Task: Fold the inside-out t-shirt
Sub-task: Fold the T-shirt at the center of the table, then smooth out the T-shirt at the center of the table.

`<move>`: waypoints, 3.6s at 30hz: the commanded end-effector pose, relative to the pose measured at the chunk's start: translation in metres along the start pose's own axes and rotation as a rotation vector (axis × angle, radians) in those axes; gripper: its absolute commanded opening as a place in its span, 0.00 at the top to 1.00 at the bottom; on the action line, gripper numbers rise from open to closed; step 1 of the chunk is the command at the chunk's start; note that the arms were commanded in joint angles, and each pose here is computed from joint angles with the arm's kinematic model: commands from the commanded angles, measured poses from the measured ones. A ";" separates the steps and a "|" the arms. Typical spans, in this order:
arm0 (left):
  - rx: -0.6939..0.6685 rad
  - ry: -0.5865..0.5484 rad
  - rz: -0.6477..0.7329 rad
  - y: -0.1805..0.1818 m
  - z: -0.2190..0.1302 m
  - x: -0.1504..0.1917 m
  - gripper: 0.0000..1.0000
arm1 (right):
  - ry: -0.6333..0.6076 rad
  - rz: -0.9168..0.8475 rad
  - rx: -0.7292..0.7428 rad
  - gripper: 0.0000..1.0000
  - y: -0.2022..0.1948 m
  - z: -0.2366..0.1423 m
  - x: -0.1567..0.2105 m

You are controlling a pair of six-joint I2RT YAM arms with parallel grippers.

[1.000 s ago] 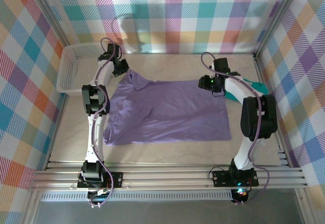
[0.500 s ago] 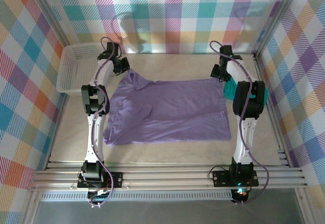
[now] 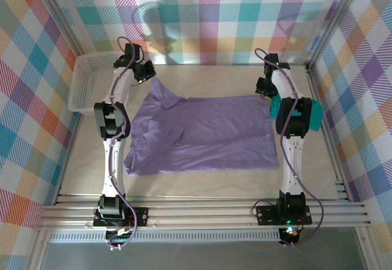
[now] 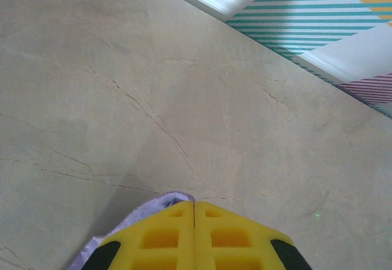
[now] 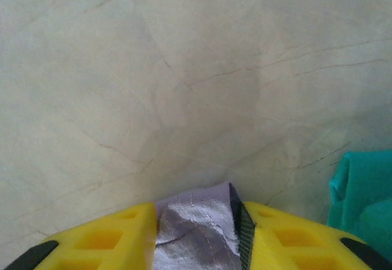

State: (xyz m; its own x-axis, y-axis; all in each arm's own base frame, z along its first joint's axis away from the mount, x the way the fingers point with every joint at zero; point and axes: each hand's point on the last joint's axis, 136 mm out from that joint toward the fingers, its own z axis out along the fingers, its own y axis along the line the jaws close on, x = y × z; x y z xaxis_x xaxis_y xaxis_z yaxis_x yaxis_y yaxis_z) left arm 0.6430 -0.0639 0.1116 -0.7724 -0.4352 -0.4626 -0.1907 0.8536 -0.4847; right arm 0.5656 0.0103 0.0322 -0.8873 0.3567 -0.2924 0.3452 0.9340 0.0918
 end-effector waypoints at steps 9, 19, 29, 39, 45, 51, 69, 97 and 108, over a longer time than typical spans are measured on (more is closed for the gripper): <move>0.072 0.030 -0.041 -0.036 -0.073 0.000 1.00 | -0.016 -0.043 -0.047 0.91 0.004 -0.009 -0.006; 0.117 -0.016 -0.218 -0.044 -0.177 0.046 1.00 | -0.274 -0.214 -0.197 0.96 0.017 -0.085 -0.008; 0.092 0.054 -0.307 -0.018 -0.259 0.125 1.00 | -0.362 -0.265 -0.201 0.98 -0.009 -0.126 0.033; 0.067 0.199 -0.303 -0.007 -0.285 0.174 1.00 | -0.314 -0.262 -0.189 0.97 -0.025 -0.128 0.072; 0.087 0.283 -0.332 -0.004 -0.291 0.206 1.00 | -0.284 -0.268 -0.137 0.97 -0.039 -0.129 0.090; 0.052 0.319 -0.334 0.007 -0.307 0.226 1.00 | -0.245 -0.281 -0.063 0.96 -0.055 -0.130 0.103; -0.035 0.339 -0.336 0.039 -0.305 0.261 1.00 | -0.085 -0.222 -0.048 0.92 -0.073 -0.113 0.166; 0.000 0.369 -0.353 0.050 -0.285 0.287 1.00 | -0.398 -1.093 -0.810 0.30 0.279 -0.194 0.413; 0.029 0.372 -0.346 0.046 -0.282 0.284 1.00 | -0.637 -1.123 -0.648 0.00 0.328 -0.175 0.427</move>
State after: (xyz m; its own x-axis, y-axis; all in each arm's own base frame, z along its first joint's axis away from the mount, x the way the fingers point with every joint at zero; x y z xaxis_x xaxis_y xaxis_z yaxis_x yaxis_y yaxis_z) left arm 0.2439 -0.0674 0.1646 -0.8224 -0.5680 0.0318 -0.4843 0.6699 -0.5627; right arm 0.2302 0.4592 0.0823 -0.3196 -0.5197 -0.7924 -0.8193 0.5717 -0.0445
